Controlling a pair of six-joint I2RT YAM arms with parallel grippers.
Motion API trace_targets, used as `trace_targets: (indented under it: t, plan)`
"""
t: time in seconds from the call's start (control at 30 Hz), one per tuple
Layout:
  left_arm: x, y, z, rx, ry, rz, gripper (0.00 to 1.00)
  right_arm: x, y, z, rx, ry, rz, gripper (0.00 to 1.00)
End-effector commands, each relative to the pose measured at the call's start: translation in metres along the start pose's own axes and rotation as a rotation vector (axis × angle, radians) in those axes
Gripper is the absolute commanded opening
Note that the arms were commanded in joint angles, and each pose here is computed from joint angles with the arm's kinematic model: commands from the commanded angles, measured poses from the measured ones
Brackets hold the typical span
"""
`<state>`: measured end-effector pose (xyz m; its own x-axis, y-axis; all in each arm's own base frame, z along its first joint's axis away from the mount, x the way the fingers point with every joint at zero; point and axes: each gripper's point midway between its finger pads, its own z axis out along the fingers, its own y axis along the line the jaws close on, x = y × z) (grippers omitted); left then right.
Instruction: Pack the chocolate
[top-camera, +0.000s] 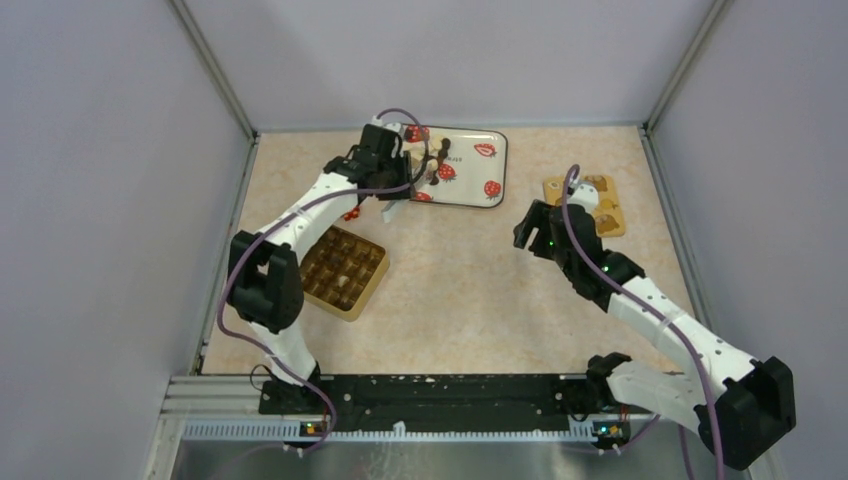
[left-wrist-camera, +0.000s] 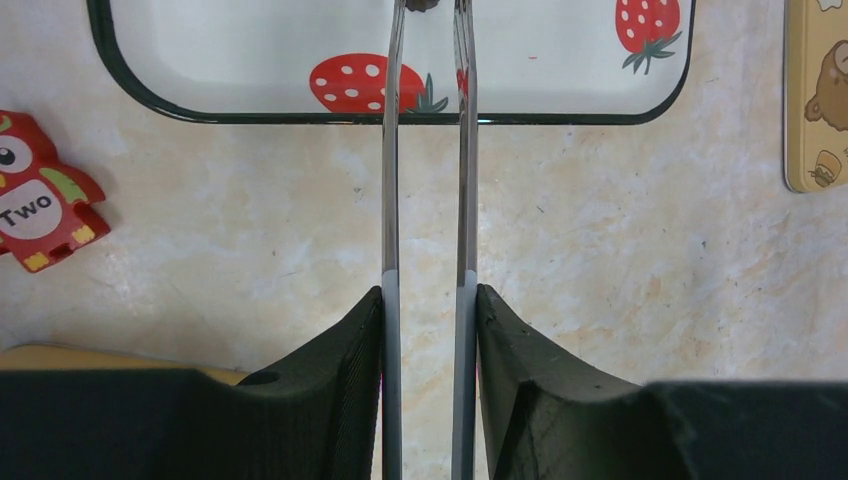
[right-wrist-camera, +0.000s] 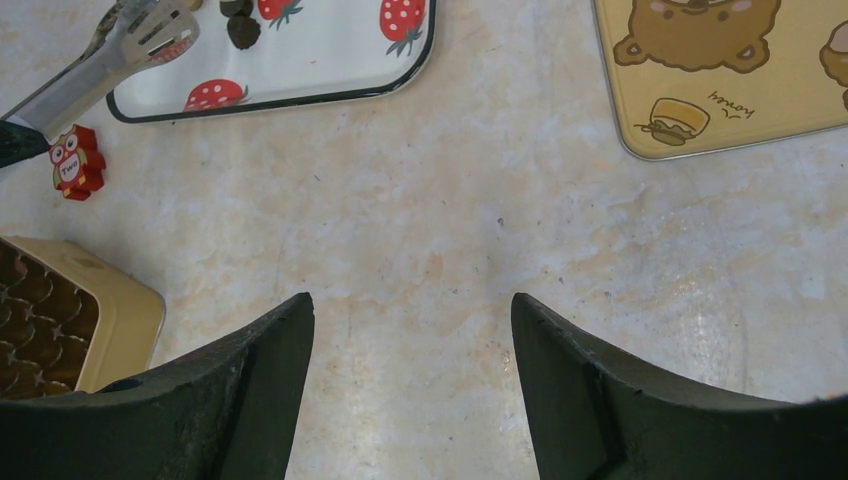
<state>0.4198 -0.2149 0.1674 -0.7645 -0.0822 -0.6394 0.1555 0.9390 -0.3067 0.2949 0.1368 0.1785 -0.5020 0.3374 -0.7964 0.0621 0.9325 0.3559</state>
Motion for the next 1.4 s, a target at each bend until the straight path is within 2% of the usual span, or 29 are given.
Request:
trace_targets:
  t: [0.0,0.2,0.33,0.43,0.6,0.9,1.37]
  plan:
    - [-0.026,-0.021,0.007,0.069,-0.066,0.009,0.42,-0.015,0.005,-0.001,0.002,-0.032,-0.004,0.71]
    - [-0.008,-0.020,0.032,0.031,-0.004,0.046,0.45,-0.018,0.008,0.002,-0.003,-0.035,-0.008,0.71]
    - [-0.004,-0.014,0.043,-0.157,-0.030,0.176,0.47,-0.015,0.007,0.003,0.001,-0.029,-0.007,0.71]
    - [0.002,-0.023,0.054,-0.198,-0.004,0.232,0.47,-0.015,0.007,0.004,0.004,-0.029,-0.007,0.71]
    - [0.012,-0.023,0.065,-0.206,0.041,0.219,0.47,-0.017,0.006,0.004,0.011,-0.033,-0.008,0.71]
    - [0.014,-0.018,0.067,-0.230,0.048,0.222,0.49,-0.014,0.008,0.007,0.006,-0.023,-0.009,0.71]
    - [0.015,-0.031,0.086,-0.176,0.088,0.225,0.51,-0.016,0.008,0.005,0.009,-0.029,-0.005,0.71]
